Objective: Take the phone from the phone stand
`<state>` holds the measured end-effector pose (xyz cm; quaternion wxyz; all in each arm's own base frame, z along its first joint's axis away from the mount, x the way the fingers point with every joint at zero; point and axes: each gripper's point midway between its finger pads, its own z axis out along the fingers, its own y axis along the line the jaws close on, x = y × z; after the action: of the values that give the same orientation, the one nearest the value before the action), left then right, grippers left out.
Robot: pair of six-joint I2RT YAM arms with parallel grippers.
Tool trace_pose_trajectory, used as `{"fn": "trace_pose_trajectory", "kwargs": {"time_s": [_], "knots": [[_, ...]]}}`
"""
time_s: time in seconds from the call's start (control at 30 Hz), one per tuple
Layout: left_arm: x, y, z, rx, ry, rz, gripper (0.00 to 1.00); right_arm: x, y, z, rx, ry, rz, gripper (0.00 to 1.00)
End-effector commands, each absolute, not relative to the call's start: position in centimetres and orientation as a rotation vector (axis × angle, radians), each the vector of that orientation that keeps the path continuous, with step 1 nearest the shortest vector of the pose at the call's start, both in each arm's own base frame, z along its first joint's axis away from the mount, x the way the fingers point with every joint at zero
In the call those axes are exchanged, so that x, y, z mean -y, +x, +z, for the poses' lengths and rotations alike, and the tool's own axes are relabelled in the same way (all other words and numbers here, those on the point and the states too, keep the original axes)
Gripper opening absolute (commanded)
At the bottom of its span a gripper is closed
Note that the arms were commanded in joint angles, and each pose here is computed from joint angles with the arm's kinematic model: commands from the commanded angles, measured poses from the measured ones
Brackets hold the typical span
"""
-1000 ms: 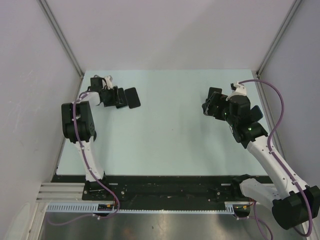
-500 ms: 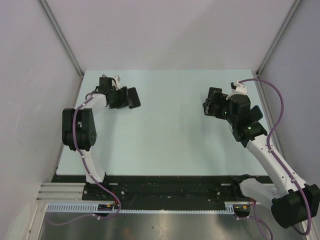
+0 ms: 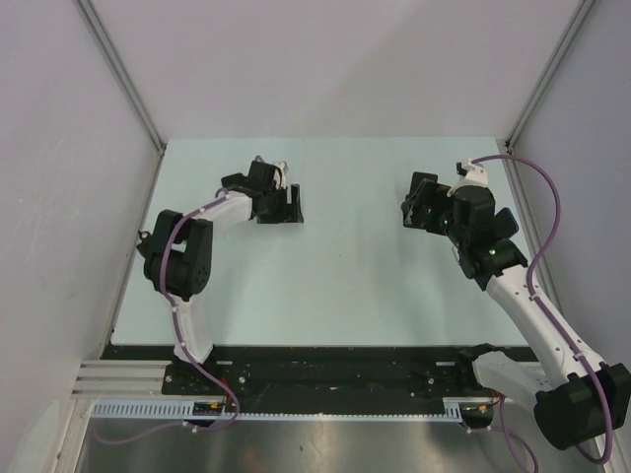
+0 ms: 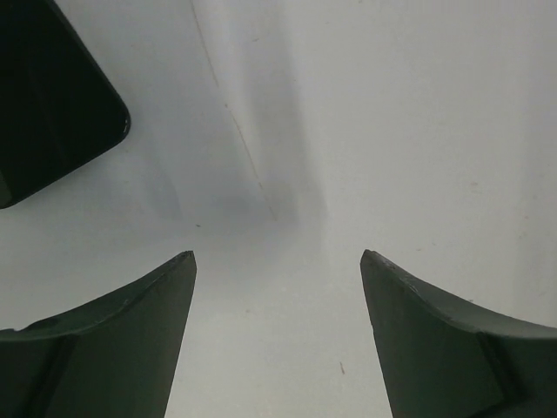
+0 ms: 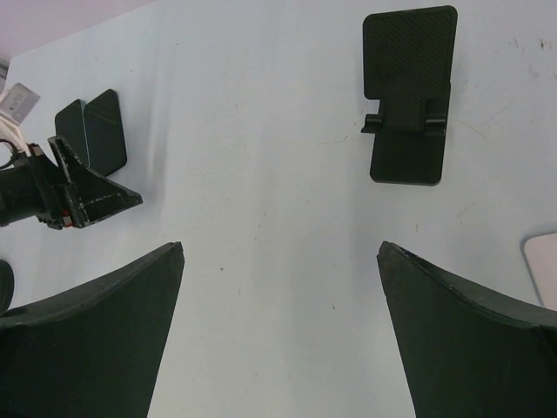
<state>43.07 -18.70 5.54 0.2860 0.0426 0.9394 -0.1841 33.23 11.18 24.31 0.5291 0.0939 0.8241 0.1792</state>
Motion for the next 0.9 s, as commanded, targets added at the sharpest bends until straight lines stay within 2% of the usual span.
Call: {"fn": "trace_pose_trajectory", "kwargs": {"time_s": [0.0,0.5,0.87], "knots": [[18.2,45.2,5.2,-2.486,0.054,-0.428,0.82,-10.5,33.4,24.8,-1.943,0.229,0.397,0.99],[15.5,49.4,3.3,-2.481,-0.035,-0.355,0.83,-9.9,33.2,24.7,-1.950,0.240,0.373,0.99],[15.7,50.3,3.8,-2.466,-0.027,-0.381,0.86,-10.2,33.5,24.3,-1.956,0.235,0.379,1.00]]}}
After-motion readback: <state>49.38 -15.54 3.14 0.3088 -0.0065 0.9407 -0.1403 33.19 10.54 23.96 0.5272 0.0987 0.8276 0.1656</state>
